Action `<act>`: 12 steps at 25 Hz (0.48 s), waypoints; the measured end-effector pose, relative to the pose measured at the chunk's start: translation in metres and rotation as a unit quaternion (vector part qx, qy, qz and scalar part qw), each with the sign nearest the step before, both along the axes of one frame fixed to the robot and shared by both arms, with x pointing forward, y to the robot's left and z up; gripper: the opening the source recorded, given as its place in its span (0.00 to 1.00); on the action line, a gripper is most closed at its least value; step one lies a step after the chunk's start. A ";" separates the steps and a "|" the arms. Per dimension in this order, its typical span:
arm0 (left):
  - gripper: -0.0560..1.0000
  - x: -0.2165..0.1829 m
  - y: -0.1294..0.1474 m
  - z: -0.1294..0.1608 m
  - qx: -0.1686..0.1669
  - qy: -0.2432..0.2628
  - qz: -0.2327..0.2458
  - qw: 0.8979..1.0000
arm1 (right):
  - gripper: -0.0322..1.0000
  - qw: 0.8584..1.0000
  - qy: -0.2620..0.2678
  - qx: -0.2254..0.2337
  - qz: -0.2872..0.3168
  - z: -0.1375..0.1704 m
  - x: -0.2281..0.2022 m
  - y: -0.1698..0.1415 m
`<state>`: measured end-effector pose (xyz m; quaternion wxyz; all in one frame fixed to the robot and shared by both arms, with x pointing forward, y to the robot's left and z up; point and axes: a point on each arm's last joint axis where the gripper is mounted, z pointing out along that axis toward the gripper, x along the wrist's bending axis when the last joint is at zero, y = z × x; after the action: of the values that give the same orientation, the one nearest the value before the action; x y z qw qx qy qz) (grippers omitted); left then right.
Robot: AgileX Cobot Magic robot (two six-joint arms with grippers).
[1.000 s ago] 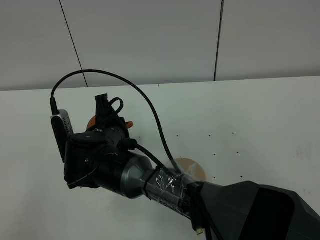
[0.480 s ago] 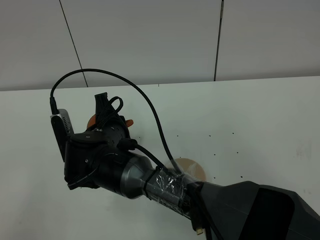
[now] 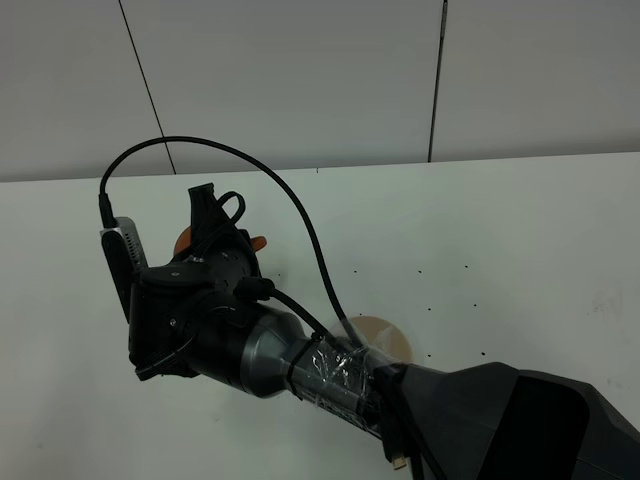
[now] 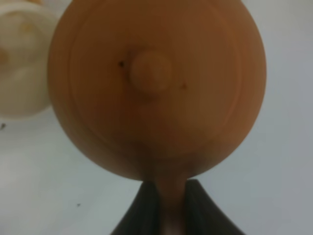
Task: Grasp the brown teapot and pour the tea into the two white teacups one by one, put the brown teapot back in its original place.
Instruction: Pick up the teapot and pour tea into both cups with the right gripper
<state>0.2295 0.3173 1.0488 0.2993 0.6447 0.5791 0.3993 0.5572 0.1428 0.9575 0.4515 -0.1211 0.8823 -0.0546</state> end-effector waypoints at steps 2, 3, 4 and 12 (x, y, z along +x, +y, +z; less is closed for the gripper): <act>0.27 0.000 0.000 0.000 0.000 0.000 0.000 1.000 | 0.12 1.000 -0.004 -0.002 0.000 0.001 0.000 0.000; 0.27 0.000 0.000 0.000 0.000 0.000 0.000 1.000 | 0.12 1.000 -0.004 -0.002 0.000 0.001 0.000 0.000; 0.27 0.000 0.000 0.000 0.000 0.000 0.000 1.000 | 0.12 1.000 -0.005 -0.002 0.000 0.001 0.001 0.000; 0.27 0.000 0.000 0.000 0.000 0.000 0.000 1.000 | 0.12 1.000 -0.005 -0.001 0.000 0.001 0.001 0.000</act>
<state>0.2295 0.3173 1.0488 0.2993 0.6447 0.5791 0.3993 0.5577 0.1427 0.9582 0.4555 -0.1211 0.8801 -0.0563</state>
